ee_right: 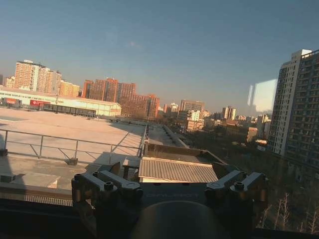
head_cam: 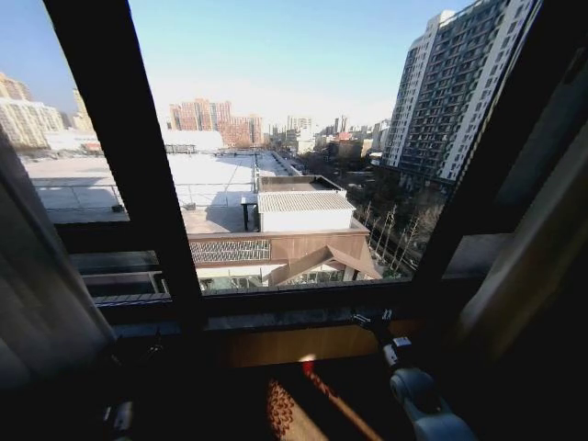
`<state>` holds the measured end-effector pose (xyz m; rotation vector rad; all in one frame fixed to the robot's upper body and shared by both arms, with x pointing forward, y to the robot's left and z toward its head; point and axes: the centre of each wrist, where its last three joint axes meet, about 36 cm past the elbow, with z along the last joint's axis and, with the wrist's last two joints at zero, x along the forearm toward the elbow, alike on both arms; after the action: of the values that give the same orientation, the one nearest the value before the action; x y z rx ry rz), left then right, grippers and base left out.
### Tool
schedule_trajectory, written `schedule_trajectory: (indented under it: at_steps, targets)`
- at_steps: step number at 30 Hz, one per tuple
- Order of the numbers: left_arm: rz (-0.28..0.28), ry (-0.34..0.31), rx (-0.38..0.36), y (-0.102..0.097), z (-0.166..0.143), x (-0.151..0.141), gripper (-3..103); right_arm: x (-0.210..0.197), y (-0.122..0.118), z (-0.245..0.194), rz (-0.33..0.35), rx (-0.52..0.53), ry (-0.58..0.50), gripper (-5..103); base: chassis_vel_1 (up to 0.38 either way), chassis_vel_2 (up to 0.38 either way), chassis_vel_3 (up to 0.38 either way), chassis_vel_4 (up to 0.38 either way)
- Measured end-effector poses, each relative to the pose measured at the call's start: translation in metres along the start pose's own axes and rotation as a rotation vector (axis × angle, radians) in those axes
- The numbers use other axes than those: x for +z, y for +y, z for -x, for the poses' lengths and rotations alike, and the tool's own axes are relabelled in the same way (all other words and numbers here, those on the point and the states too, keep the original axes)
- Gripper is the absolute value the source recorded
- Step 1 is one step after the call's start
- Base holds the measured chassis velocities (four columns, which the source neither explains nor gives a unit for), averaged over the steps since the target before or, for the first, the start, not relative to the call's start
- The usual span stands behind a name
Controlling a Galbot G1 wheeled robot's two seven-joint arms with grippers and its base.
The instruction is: Open the curtains by pulling them apart, changing their state from closed to fully open.
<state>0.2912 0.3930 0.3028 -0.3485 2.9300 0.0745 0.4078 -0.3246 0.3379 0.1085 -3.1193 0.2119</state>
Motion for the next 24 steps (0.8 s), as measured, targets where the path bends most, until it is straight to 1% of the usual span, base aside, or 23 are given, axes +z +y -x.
schedule_trajectory:
  at_steps: [6, 13, 17, 24]
  targets:
    - [0.000, 0.000, 0.000, 0.0000, 0.0000, 0.0000, 100, 0.0000, 0.0000, 0.0000, 0.000, 0.000, 0.000, 100, 0.394, 0.334, -0.402, -0.334]
    - [0.000, 0.000, 0.000, 0.0000, 0.0000, 0.0000, 100, 0.0000, 0.0000, 0.0000, 0.000, 0.000, 0.000, 100, 0.301, 0.292, -0.300, -0.307]
    - [0.000, 0.000, -0.001, 0.0002, 0.0001, -0.0001, 100, 0.0000, 0.0001, 0.0000, 0.000, 0.000, 0.000, 100, 0.149, 0.162, -0.128, -0.124]
    - [0.000, 0.000, -0.001, -0.0001, 0.0000, 0.0000, 100, 0.0000, -0.0002, 0.0000, 0.000, 0.000, 0.000, 100, 0.013, 0.000, -0.003, -0.020]
